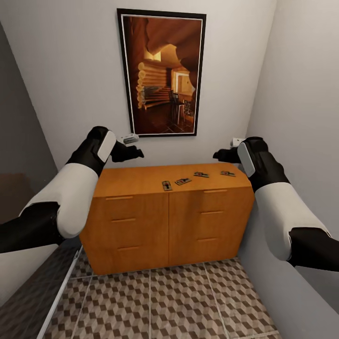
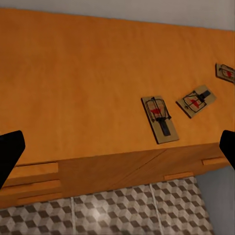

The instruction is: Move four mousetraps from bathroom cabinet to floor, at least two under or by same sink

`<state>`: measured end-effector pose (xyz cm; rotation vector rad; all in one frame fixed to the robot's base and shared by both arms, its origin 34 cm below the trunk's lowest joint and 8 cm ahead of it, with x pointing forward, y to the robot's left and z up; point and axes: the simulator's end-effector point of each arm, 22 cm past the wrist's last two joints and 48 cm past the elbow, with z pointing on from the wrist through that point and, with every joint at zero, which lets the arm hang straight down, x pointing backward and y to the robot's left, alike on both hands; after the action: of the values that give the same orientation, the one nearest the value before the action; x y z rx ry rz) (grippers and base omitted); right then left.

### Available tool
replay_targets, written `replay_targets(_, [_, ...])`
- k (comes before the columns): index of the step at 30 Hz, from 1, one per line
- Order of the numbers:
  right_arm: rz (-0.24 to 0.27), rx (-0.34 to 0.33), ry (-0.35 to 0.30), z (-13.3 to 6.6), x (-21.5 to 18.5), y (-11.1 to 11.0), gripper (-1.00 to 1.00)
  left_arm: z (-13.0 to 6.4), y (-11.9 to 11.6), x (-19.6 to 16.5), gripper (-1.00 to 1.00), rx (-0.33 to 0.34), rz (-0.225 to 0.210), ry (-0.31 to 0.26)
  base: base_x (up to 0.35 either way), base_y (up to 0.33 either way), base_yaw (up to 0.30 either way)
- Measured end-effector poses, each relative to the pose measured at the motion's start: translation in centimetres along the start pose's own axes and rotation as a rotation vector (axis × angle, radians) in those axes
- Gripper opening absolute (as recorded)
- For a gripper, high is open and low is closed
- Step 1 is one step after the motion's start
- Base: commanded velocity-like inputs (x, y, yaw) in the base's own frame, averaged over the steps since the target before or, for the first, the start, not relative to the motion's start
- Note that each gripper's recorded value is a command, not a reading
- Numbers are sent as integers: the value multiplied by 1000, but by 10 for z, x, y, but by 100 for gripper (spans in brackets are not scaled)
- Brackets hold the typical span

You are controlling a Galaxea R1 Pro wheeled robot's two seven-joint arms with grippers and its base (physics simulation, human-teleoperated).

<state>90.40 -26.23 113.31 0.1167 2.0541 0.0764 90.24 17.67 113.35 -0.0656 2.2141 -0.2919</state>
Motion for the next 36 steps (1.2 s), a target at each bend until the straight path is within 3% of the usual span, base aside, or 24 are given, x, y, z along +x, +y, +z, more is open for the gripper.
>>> replay_targets(4, [-1, 21, 8, 0, 2, -5, 100, 1, 0, 2, 100, 1, -1, 5, 50, -29, 0])
replay_targets(12, [-1, 138, 12, -2, 3, -29, 100, 6, 1, 10, 100, 0, -2, 25, 192, -159, 0])
replay_targets(17, [-1, 155, 13, -3, 3, -33, 100, 9, 1, 16, 100, -1, -2, 41, 94, -85, 0])
replay_targets(24, [12, 139, 19, -2, 5, -29, 100, 10, 1, 17, 100, -2, -1, 43, 15, -13, 0])
replay_targets(36, [96, 25, 37, 0, 9, -4, 100, 16, 0, 30, 100, -2, -3, 77, 106, -25, 0])
